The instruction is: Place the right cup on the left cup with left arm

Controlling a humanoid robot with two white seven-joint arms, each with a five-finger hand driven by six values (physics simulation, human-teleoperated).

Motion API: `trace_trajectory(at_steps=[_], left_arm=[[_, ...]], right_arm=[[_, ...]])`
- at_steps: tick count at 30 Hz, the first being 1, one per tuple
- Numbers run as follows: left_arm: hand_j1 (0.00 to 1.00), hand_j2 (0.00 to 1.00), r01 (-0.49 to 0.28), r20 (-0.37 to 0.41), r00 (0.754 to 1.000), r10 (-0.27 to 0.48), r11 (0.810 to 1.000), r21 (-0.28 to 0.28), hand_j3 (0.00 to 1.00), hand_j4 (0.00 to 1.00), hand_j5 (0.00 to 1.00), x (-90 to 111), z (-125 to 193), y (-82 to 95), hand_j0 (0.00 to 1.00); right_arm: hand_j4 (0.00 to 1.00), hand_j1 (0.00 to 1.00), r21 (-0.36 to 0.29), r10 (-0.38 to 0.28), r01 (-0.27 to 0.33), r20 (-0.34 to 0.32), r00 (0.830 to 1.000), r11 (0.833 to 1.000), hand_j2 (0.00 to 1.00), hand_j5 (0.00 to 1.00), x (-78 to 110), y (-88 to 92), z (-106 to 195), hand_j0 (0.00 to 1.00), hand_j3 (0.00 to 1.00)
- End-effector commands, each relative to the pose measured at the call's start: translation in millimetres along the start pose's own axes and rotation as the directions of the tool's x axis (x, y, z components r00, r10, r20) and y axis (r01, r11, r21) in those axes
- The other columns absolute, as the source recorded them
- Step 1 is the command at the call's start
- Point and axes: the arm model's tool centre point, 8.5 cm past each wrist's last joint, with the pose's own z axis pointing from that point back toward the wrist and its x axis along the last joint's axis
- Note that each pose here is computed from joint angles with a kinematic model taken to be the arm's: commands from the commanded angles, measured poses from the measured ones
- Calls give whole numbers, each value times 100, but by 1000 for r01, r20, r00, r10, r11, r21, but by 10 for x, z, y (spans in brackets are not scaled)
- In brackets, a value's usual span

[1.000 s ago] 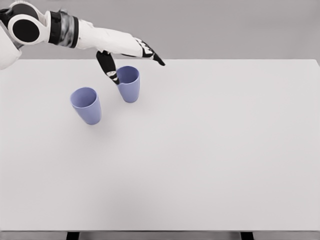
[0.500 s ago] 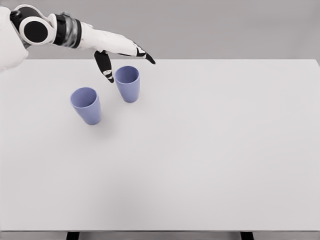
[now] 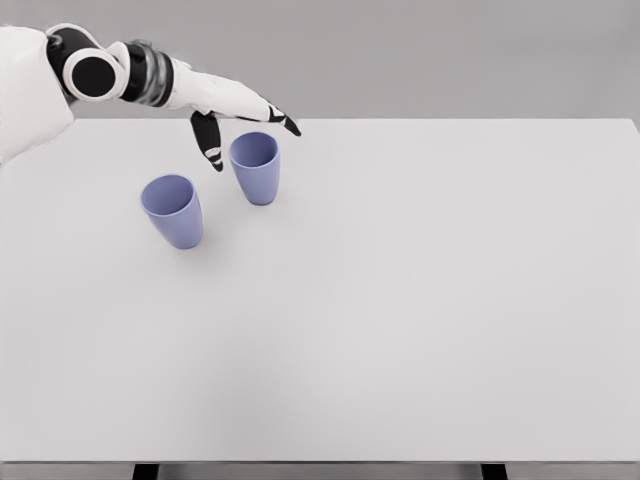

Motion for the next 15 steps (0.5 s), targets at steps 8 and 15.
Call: trace_trajectory(at_steps=[8,15], left_arm=[[100,100,-9,-34,999,8,1000,-8,100,100,100,-67,-67,0,100],[100,100,-16,-49,999,14,999,-29,100,100,100,-84,-192,-69,100]], right_arm=[[100,100,0,0,0,0,1000,1000,100,100,2,0,0,100,100],[100,100,0,-1,1,-3,1000,1000,100,100,-13,0,1,100,100]])
